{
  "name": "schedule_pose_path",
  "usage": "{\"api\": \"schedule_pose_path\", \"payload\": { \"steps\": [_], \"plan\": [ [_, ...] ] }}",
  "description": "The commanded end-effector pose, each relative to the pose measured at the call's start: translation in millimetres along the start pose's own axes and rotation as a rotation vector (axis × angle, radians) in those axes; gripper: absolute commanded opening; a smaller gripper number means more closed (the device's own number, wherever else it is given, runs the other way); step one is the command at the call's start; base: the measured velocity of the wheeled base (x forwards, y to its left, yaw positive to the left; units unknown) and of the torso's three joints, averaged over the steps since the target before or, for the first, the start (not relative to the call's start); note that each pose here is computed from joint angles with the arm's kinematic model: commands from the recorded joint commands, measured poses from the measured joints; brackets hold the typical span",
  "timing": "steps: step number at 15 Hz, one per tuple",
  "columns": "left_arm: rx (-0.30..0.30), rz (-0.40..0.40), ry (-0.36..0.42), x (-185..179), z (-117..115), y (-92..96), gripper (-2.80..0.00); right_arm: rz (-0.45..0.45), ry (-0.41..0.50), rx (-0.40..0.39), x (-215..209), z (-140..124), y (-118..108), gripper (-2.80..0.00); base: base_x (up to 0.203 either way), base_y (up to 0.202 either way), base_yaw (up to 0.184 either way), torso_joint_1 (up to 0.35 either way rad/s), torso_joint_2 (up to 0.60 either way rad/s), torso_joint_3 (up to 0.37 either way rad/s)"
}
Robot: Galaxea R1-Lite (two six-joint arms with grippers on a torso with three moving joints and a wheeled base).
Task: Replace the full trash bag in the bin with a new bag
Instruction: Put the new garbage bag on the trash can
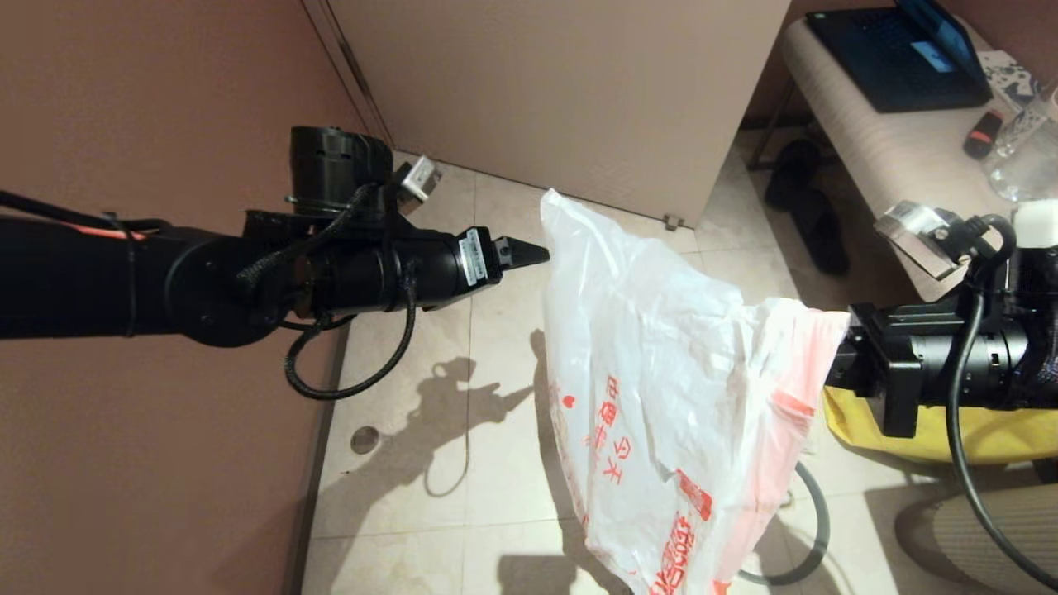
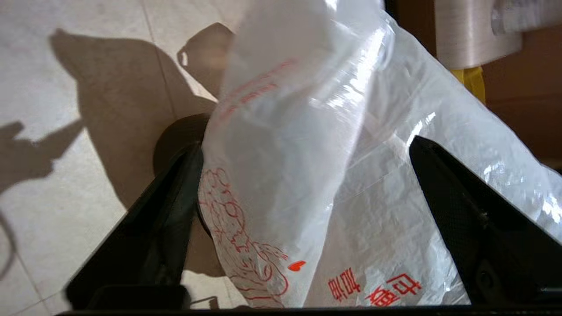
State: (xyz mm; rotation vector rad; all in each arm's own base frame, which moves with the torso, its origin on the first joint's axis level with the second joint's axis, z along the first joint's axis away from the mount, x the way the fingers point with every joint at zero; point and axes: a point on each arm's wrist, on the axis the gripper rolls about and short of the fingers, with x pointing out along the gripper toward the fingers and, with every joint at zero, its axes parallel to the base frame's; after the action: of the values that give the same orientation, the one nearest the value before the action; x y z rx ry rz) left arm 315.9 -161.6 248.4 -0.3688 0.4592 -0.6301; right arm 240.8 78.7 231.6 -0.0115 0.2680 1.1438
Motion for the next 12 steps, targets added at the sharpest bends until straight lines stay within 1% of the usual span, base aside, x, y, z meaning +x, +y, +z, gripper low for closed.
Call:
{"api": "schedule_pose_path", "payload": {
  "steps": [1,3,4,6,8,9,12],
  "plan": [
    [-0.011,0.01,-0.009,9,3,3.6,-2.8,0.003,0.013,0.01,4,0,-6,-2.8,0.0,0.0,0.0,0.0,0.0,0.0],
    [-0.01,-0.011,-0.061,-6,16,-6.2,-2.8,0.005,0.028,0.013,3,-2,-5,-2.8,0.0,0.0,0.0,0.0,0.0,0.0],
    [-0.01,-0.01,-0.063,-2,17,-5.3,-2.8,0.008,0.042,0.014,3,-4,-5,-2.8,0.0,0.0,0.0,0.0,0.0,0.0],
    [-0.009,-0.01,-0.085,17,21,-1.3,-2.8,0.021,0.066,0.008,7,-8,-6,-2.8,0.0,0.0,0.0,0.0,0.0,0.0],
    [0.011,-0.041,-0.149,37,30,-2.5,-2.8,0.041,0.075,0.009,13,-10,-4,-2.8,0.0,0.0,0.0,0.0,0.0,0.0],
    [0.021,-0.059,-0.169,50,34,-3.9,-2.8,0.05,0.079,0.01,15,-10,-3,-2.8,0.0,0.0,0.0,0.0,0.0,0.0],
    [0.041,-0.116,-0.19,80,37,-10.7,-2.8,0.054,0.089,0.021,19,-13,-5,-2.8,0.0,0.0,0.0,0.0,0.0,0.0]
  ]
}}
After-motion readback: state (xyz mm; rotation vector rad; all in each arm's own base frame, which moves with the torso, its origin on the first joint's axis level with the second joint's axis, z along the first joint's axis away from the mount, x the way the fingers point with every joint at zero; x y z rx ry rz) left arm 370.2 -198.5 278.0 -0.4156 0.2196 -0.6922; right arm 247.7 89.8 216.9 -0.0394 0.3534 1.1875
